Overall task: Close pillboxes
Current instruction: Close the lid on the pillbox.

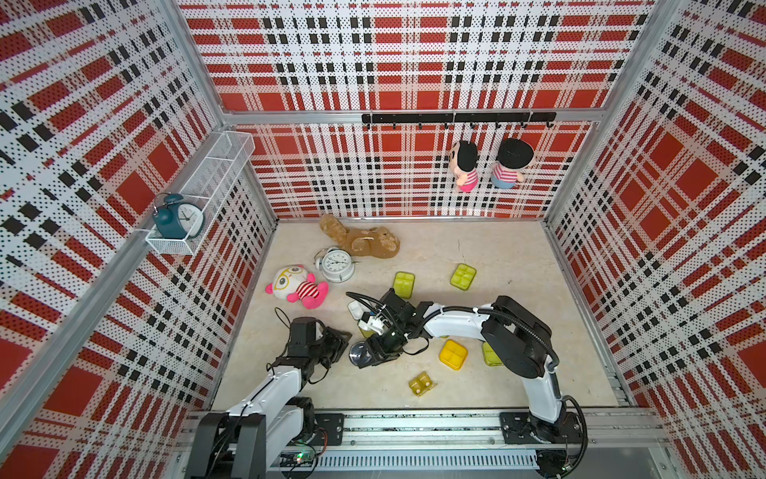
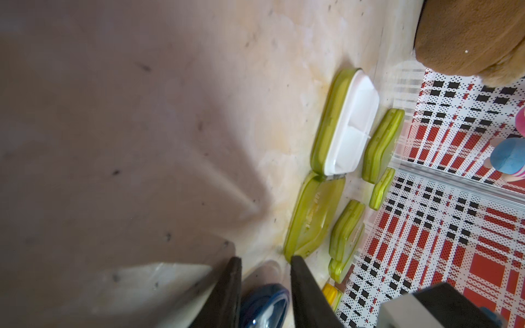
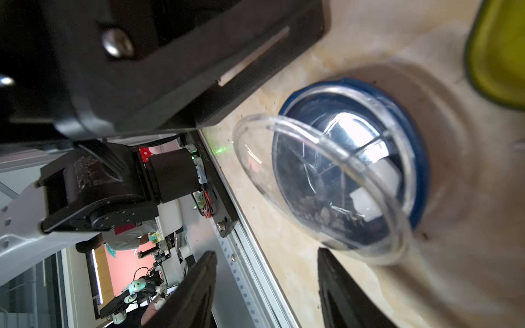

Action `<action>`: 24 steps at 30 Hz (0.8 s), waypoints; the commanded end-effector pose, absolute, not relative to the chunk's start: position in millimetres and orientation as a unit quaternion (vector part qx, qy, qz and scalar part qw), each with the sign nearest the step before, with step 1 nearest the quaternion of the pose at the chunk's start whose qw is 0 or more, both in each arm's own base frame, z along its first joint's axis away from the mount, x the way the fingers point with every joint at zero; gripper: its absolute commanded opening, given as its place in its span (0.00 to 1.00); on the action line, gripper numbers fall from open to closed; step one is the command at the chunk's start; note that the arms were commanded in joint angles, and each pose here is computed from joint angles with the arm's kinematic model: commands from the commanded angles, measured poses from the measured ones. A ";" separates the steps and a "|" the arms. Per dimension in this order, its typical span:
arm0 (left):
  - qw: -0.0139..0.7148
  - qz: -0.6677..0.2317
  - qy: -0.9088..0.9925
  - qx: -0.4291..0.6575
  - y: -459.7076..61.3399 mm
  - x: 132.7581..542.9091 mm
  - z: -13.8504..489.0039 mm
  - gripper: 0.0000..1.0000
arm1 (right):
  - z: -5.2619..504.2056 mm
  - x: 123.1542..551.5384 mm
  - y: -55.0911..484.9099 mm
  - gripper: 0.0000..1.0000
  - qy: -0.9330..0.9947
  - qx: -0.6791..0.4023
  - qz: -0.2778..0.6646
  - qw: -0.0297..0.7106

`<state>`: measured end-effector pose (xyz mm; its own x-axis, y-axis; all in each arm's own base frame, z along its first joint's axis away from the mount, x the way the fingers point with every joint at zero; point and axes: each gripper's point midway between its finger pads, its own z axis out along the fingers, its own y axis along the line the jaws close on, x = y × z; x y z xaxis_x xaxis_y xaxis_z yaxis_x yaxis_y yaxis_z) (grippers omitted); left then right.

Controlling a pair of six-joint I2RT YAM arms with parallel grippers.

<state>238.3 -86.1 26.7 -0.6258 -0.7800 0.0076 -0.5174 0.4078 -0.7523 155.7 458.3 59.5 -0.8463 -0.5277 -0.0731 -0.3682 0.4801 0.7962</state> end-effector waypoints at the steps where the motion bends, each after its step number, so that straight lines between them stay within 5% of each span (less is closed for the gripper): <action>1: 0.184 -0.382 0.820 -0.386 -86.5 242.5 30.4 0.31 | 76.5 166.5 467.1 0.53 -0.846 0.269 -0.455 0.072; 9: 0.182 -0.382 0.820 -0.385 -86.0 243.6 29.8 0.30 | 85.4 175.3 477.5 0.18 -0.843 0.266 -0.464 0.065; 24: 0.200 -0.357 0.830 -0.378 -71.2 252.6 39.1 0.33 | 62.3 188.6 480.5 0.13 -0.863 0.257 -0.429 0.068</action>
